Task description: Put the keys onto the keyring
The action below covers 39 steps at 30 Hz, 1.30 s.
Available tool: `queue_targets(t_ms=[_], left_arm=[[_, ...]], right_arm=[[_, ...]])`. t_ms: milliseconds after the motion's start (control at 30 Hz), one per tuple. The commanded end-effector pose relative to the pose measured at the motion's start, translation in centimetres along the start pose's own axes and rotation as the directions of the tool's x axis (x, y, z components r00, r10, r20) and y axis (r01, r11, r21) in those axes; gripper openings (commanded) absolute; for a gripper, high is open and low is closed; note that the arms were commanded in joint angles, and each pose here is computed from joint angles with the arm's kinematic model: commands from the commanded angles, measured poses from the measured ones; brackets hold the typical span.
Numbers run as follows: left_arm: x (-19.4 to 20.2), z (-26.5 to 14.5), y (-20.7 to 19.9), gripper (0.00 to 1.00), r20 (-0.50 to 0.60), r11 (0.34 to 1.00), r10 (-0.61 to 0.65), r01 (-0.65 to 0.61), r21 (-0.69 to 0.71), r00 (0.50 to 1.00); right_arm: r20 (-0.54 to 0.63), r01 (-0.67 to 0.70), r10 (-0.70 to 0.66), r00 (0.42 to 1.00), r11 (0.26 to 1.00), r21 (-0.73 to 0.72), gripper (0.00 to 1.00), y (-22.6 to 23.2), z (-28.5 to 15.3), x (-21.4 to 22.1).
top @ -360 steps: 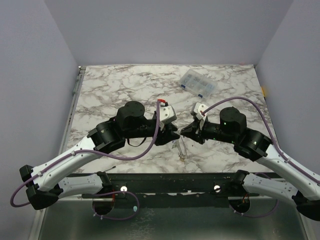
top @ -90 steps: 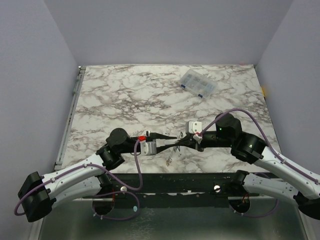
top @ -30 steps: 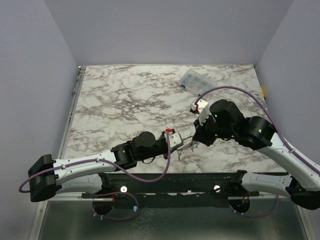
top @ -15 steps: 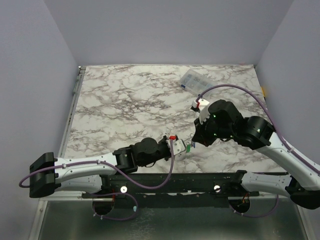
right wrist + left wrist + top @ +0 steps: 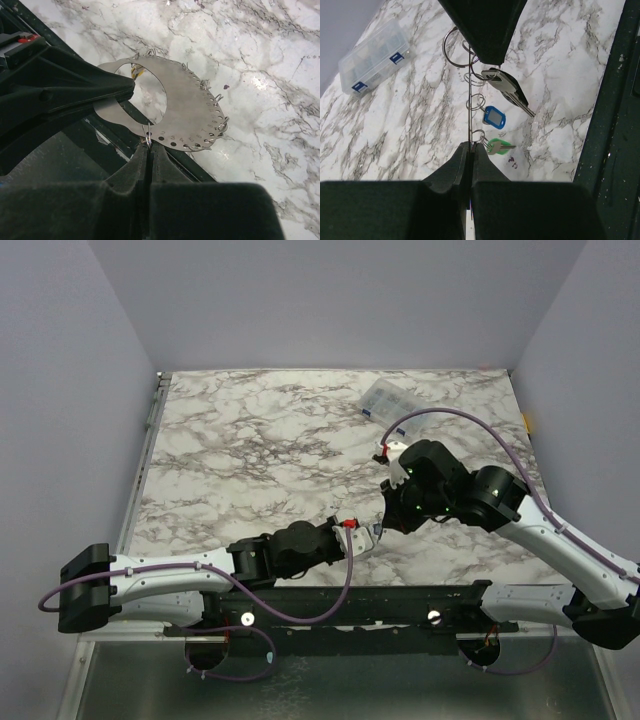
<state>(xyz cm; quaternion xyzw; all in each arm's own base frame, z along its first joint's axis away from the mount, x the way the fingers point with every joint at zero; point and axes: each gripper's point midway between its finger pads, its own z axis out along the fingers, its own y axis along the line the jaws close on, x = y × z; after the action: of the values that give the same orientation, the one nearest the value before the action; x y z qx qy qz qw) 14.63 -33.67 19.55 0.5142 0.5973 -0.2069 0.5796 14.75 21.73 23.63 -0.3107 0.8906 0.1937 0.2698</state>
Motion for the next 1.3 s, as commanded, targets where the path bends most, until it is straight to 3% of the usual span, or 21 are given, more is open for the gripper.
queue_targets(t_ms=[0,600,733,967,1233,1267], left_arm=[[-3.6,-0.4,1.4,0.0,0.115,0.998,-0.013,0.02,-0.055,0.993],[-3.5,-1.1,2.8,0.0,0.095,0.992,0.006,0.006,-0.125,0.995],[-4.6,-1.3,2.6,0.0,0.117,0.996,0.018,-0.007,-0.094,0.993],[-4.9,-1.1,1.3,0.0,0.096,1.0,0.02,-0.018,-0.011,0.995],[-3.3,-1.3,1.8,0.0,0.018,0.998,0.061,-0.061,-0.035,0.998],[-3.2,-1.5,1.9,0.03,0.013,0.997,0.071,-0.071,-0.035,0.997]], right_arm=[[-0.09,-0.008,0.014,0.996,0.998,0.059,0.01,-0.9,0.8,1.8],[-0.191,-0.029,0.023,0.981,0.999,-0.027,0.01,0.7,1.5,3.3],[-0.221,-0.014,0.026,0.975,0.998,0.056,0.01,-0.7,2.1,3.7],[-0.158,-0.011,0.043,0.987,0.98,0.198,0.01,-2.9,1.8,2.0],[-0.195,0.044,-0.027,0.98,0.995,0.086,0.01,-1.4,1.8,2.2],[-0.188,0.053,-0.039,0.981,0.996,0.07,0.01,-1.2,1.6,2.2]])
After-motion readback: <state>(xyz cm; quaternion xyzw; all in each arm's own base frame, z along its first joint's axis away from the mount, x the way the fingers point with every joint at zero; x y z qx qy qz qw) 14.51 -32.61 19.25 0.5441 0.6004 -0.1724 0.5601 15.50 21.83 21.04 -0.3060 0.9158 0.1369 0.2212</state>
